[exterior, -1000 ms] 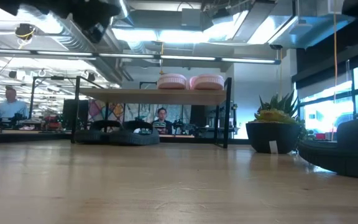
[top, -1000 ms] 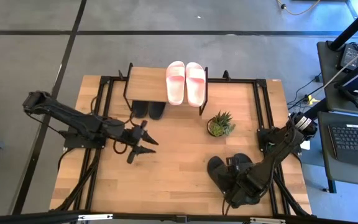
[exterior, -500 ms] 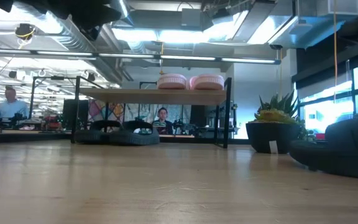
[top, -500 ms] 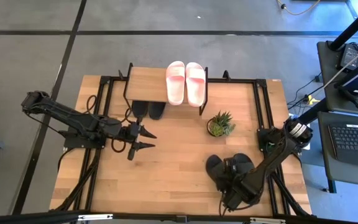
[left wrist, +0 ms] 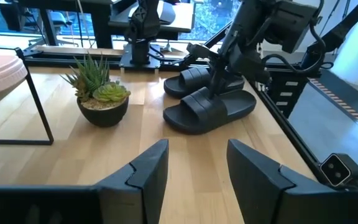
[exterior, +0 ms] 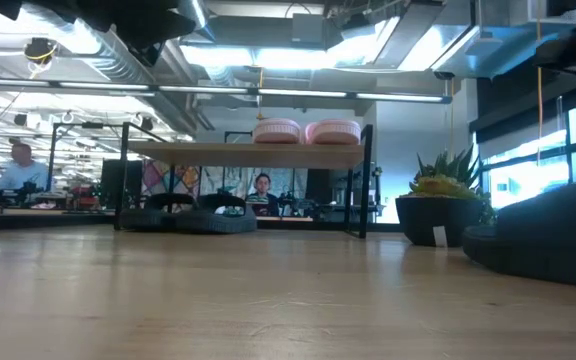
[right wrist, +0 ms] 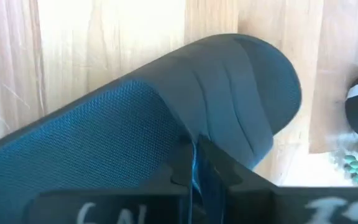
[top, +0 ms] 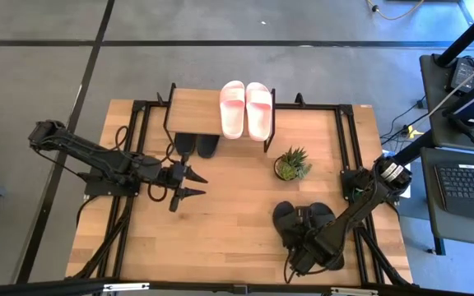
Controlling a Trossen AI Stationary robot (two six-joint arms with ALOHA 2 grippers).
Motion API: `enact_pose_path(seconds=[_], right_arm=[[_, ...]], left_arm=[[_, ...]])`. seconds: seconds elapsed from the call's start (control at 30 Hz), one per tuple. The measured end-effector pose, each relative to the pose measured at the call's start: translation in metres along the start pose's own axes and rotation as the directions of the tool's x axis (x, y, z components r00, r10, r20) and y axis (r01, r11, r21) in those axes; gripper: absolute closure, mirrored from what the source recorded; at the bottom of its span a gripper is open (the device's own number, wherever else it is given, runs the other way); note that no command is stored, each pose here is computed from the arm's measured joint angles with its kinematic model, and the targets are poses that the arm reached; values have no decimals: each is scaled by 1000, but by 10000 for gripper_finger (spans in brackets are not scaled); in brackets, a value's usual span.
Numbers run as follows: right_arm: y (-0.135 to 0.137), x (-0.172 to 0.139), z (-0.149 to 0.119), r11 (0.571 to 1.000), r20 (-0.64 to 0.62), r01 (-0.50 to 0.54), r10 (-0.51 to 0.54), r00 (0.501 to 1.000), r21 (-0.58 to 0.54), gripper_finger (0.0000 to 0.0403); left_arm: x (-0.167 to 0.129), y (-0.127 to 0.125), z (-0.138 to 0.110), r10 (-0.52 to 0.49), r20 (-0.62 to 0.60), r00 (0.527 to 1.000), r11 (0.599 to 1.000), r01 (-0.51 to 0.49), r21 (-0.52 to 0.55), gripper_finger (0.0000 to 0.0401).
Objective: Pick and place slides into the shelf
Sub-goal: Put the black slide under the shelf
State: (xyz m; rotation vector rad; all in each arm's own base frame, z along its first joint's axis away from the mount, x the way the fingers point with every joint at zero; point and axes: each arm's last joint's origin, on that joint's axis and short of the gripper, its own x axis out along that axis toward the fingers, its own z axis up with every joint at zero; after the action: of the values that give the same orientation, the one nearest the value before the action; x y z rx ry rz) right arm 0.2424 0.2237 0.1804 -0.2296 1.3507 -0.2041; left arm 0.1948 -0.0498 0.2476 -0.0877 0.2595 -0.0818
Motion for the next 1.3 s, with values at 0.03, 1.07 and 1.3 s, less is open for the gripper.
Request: enact_pose_path(seconds=[0.03, 1.07, 1.3], right_arm=[[-2, -2, 3, 1000, -2, -5, 5, 1000, 21, 388], [-170, -26, 145, 911, 239, -40, -65, 969, 410, 397], [-201, -4, 158, 920, 236, 3, -103, 966, 391, 397]], left_arm=[[0, 0, 0, 0, 0, 1000, 1000, 0, 0, 245], [-13, 2, -2, 5, -47, 999, 1000, -6, -19, 245], [-30, 8, 11, 20, 55, 998, 999, -19, -31, 245]])
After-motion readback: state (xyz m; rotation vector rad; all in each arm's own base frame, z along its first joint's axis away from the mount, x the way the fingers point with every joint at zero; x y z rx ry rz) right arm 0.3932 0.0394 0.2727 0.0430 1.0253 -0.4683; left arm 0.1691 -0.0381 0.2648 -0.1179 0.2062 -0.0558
